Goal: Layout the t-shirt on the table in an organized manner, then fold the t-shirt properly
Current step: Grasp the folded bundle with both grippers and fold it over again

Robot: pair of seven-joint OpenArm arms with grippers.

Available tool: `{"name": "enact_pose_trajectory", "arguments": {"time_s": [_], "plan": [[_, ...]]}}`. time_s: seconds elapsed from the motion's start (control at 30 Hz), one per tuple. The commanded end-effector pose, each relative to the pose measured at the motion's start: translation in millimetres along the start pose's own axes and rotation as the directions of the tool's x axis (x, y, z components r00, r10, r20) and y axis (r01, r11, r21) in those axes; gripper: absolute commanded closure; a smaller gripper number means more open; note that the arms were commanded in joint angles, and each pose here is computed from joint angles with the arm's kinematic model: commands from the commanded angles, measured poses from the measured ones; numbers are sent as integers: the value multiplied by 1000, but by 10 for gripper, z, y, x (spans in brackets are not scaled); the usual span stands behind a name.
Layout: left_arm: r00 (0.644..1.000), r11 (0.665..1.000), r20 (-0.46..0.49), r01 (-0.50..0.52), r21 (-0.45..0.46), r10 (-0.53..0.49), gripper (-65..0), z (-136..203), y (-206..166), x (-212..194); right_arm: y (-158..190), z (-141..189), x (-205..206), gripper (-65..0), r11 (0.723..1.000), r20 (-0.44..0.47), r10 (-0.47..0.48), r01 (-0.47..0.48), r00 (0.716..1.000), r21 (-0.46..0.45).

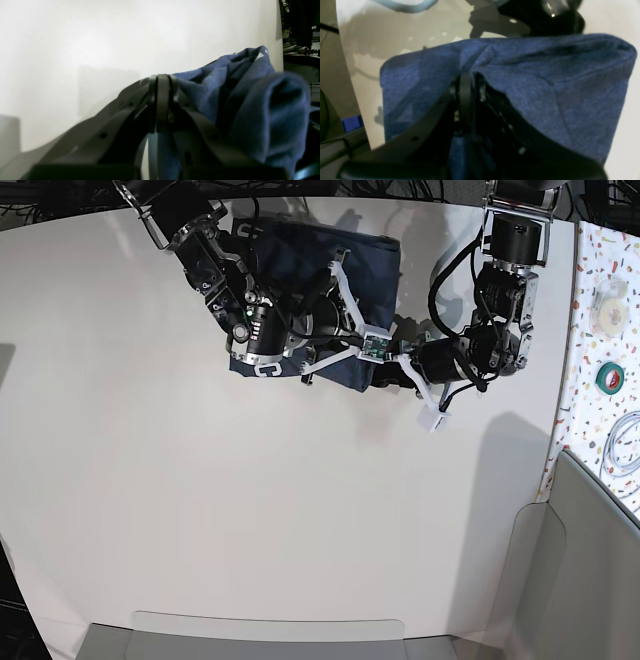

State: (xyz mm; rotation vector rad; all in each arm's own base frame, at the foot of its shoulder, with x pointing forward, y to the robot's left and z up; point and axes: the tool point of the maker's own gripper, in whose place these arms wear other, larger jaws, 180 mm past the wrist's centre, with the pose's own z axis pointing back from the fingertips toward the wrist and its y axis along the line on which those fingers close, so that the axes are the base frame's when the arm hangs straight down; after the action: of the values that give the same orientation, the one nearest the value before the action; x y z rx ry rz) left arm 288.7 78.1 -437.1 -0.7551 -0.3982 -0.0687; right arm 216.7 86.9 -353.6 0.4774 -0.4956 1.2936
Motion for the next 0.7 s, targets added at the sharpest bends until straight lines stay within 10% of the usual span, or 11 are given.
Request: {"name": "enact_pose_trajectory", "arguments": {"time_s": [0.0, 0.47, 0.67], "plan": [[995, 991, -102, 13, 131, 0, -4, 41, 284, -221, -5, 47, 210, 0, 999, 61, 37, -37, 997, -2], [996, 991, -93, 13, 130, -1, -5, 53, 278, -194, -5, 266, 622, -370, 988, 150, 153, -145, 977, -61], [994, 988, -44, 105, 109, -101, -5, 144, 56, 55, -362, 647, 755, -406, 979, 245, 120, -74, 962, -189]]}}
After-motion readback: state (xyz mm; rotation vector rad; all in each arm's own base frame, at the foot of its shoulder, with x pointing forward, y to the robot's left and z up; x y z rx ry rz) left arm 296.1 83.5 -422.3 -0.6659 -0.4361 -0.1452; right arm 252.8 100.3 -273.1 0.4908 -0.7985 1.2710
